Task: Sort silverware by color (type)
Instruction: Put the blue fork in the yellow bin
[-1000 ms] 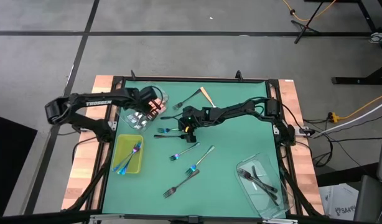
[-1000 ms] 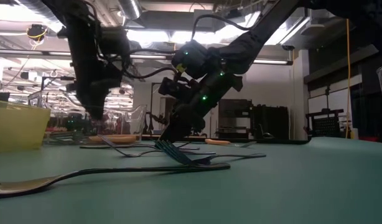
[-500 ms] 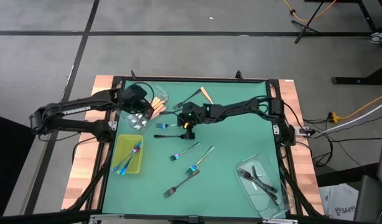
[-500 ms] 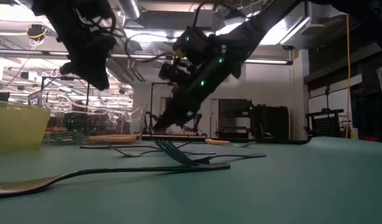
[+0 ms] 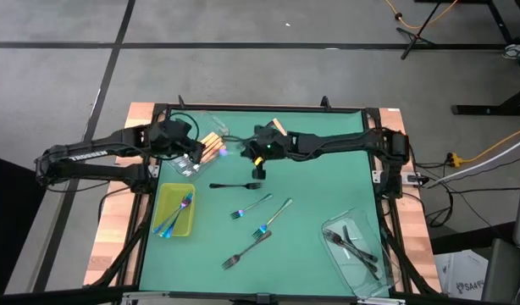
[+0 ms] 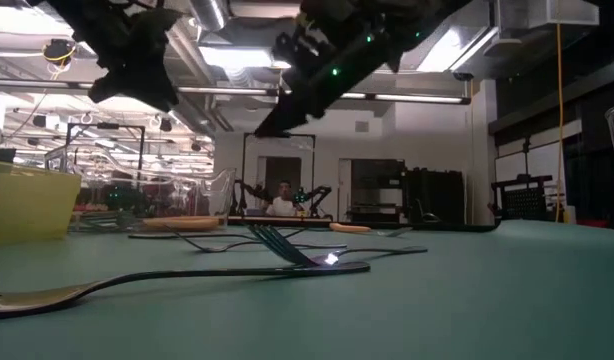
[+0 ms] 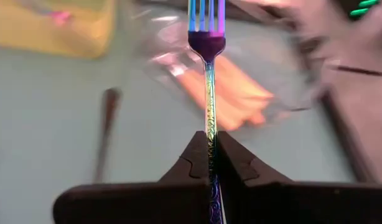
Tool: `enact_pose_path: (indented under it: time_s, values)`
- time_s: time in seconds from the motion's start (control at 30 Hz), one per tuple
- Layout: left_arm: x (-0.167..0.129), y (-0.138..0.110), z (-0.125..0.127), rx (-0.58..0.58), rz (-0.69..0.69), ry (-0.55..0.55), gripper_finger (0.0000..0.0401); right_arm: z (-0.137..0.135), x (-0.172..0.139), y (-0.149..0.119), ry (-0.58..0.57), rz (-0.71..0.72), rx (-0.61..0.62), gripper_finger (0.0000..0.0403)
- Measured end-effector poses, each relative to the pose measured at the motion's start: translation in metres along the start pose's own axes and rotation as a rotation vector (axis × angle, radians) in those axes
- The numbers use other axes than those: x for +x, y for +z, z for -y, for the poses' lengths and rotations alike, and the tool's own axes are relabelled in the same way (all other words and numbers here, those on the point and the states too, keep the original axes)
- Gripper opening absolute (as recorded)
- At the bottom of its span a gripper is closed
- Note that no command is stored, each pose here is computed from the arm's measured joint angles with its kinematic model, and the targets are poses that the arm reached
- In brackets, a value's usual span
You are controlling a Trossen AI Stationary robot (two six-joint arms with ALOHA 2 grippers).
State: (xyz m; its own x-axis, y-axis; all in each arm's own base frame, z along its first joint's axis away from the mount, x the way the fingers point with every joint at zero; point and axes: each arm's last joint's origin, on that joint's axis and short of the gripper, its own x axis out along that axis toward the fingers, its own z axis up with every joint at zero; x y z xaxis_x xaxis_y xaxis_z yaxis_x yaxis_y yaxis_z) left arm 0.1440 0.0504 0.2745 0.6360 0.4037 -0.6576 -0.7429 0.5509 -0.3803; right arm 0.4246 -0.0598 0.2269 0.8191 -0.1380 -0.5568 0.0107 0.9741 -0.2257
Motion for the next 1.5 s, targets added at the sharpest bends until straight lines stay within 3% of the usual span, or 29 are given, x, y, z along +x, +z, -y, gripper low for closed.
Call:
enact_pose_path:
  time_s: [0.27, 0.47, 0.7, 0.9, 1.5]
  values:
    - [-0.008, 0.002, 0.005, 0.003, 0.070, -0.056, 0.0093, 0.012, -0.019, 0.016, -0.250, 0.038, 0.037, 0.0001]
    - [-0.008, 0.012, 0.018, -0.023, 0.192, -0.144, 0.0093, 0.016, -0.021, 0.027, -0.320, 0.156, 0.113, 0.0001]
    - [-0.006, 0.026, 0.032, -0.069, 0.345, -0.217, 0.0093, 0.019, -0.025, 0.041, -0.338, 0.323, 0.231, 0.0001]
    - [0.000, 0.031, 0.038, -0.082, 0.395, -0.231, 0.0093, 0.022, -0.029, 0.047, -0.342, 0.412, 0.284, 0.0001]
    - [0.028, 0.041, 0.053, -0.122, 0.491, -0.208, 0.0093, 0.022, -0.029, 0.049, -0.335, 0.430, 0.284, 0.0001]
